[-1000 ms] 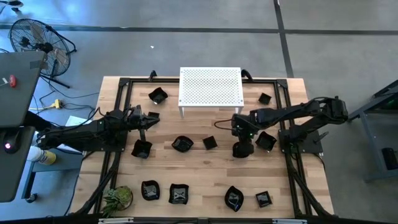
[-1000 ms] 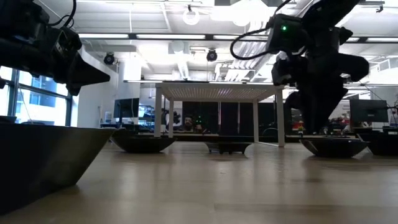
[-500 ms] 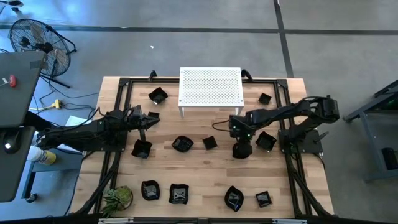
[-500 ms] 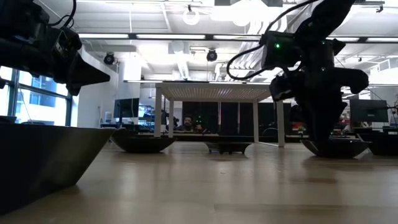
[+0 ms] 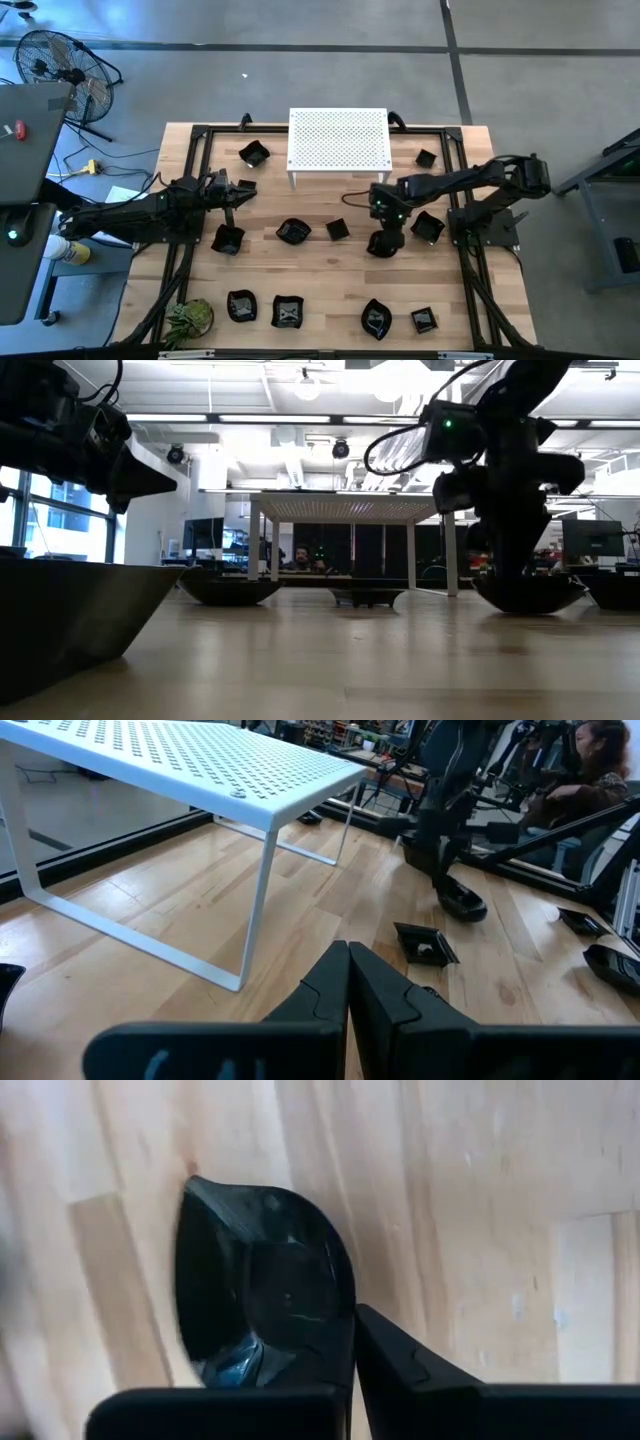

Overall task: Pick & Place Mini shaped plates
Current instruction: Put the black leaf-shaped plate on the shelf

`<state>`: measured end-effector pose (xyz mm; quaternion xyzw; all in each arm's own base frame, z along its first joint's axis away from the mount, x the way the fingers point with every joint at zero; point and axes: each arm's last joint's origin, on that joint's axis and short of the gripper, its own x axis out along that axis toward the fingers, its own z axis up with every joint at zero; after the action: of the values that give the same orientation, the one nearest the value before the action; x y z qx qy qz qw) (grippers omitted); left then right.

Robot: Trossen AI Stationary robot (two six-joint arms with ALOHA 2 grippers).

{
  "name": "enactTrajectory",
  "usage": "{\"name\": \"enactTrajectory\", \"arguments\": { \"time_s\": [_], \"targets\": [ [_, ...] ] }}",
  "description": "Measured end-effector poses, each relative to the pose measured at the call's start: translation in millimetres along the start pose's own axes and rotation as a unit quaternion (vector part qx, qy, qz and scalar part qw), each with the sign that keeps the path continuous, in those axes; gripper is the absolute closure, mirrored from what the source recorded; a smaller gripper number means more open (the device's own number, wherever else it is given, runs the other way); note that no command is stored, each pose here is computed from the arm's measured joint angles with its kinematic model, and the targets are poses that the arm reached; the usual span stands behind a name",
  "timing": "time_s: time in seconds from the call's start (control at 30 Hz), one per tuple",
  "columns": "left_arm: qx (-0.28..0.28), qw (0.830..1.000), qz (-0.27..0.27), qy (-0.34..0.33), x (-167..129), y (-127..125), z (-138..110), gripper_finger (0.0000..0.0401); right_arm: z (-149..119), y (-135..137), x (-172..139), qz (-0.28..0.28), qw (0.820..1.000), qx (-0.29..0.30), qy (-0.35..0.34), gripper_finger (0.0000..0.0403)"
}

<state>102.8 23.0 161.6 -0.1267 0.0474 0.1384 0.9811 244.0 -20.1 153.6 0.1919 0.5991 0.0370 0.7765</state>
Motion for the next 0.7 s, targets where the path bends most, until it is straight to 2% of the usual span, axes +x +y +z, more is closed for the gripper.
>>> {"name": "enactTrajectory", "arguments": {
  "time_s": [0.23, 0.4, 0.57, 0.7],
  "targets": [
    [0.0, 1.0, 0.0, 0.0, 0, 0, 0, 0.04, 2, 12, -36, 0.066, 0.995, 0.041, -0.063, 0.0399],
    [0.0, 1.0, 0.0, 0.0, 0, 0, 0, 0.04, 26, 26, -91, 0.101, 0.983, 0.045, -0.148, 0.0397],
    [0.0, 1.0, 0.0, 0.0, 0, 0, 0, 0.04, 67, 17, -161, 0.071, 0.965, 0.055, -0.246, 0.0396],
    [0.0, 1.0, 0.0, 0.0, 0, 0, 0, 0.04, 101, -12, -202, 0.019, 0.958, 0.06, -0.281, 0.04]
  ]
}}
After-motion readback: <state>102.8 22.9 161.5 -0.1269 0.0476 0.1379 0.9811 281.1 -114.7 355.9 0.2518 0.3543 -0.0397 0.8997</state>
